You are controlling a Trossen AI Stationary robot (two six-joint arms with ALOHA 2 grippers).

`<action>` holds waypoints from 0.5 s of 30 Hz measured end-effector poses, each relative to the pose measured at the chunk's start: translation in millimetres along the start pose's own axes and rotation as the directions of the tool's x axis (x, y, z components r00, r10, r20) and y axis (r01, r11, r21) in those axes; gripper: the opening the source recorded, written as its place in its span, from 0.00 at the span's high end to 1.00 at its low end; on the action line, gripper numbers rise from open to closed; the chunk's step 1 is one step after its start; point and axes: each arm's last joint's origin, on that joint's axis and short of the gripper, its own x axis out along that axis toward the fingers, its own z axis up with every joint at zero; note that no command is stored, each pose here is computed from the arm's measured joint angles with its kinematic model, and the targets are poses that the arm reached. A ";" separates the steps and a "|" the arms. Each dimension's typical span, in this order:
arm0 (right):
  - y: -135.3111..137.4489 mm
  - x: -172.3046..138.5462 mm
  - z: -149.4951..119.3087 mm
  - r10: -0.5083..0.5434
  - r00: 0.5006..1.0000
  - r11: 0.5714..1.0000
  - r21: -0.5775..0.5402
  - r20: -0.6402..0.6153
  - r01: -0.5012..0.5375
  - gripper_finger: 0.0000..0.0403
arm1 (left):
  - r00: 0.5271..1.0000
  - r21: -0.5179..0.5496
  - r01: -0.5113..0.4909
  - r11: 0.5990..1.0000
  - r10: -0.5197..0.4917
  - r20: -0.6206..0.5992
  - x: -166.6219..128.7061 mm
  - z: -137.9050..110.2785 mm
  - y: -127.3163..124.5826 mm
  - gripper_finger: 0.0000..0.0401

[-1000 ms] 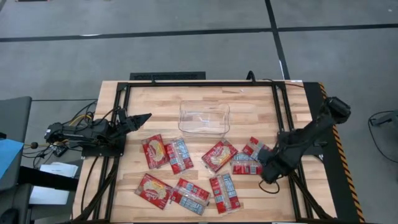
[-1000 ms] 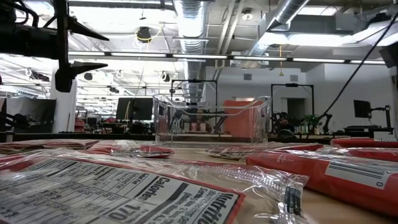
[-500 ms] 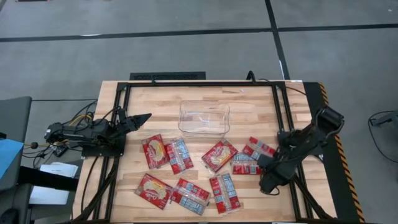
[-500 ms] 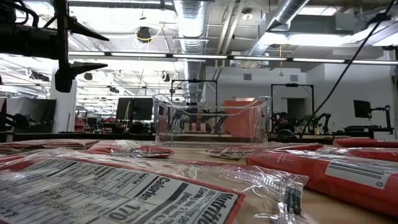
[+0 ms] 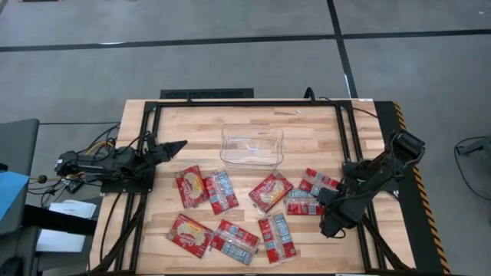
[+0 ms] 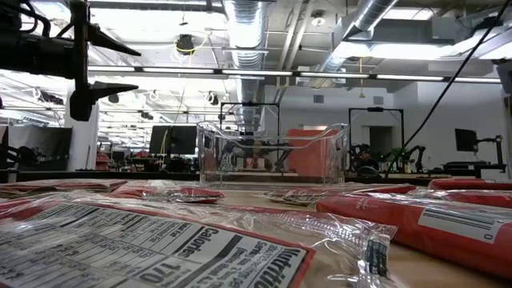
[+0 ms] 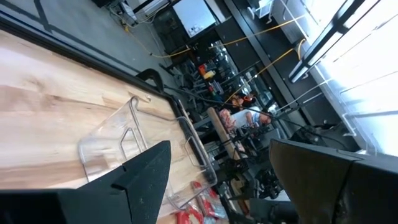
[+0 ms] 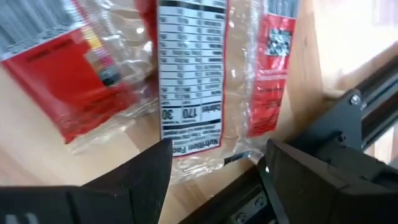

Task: Sort popcorn bags into baskets
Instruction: Put the red popcorn bag into the transparent bin

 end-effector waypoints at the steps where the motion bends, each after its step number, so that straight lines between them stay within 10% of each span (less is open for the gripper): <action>1: 0.5 -0.3 0.0 0.009 1.000 1.000 -0.010 0.002 -0.009 0.30 | 1.000 0.006 -0.005 1.000 0.005 -0.004 0.0 -0.4 0.6 0.34; 15: 5.1 0.4 9.6 0.088 0.996 0.983 -0.159 0.001 -0.086 0.30 | 0.996 0.072 -0.067 0.995 0.071 -0.058 -0.5 -5.9 8.5 0.34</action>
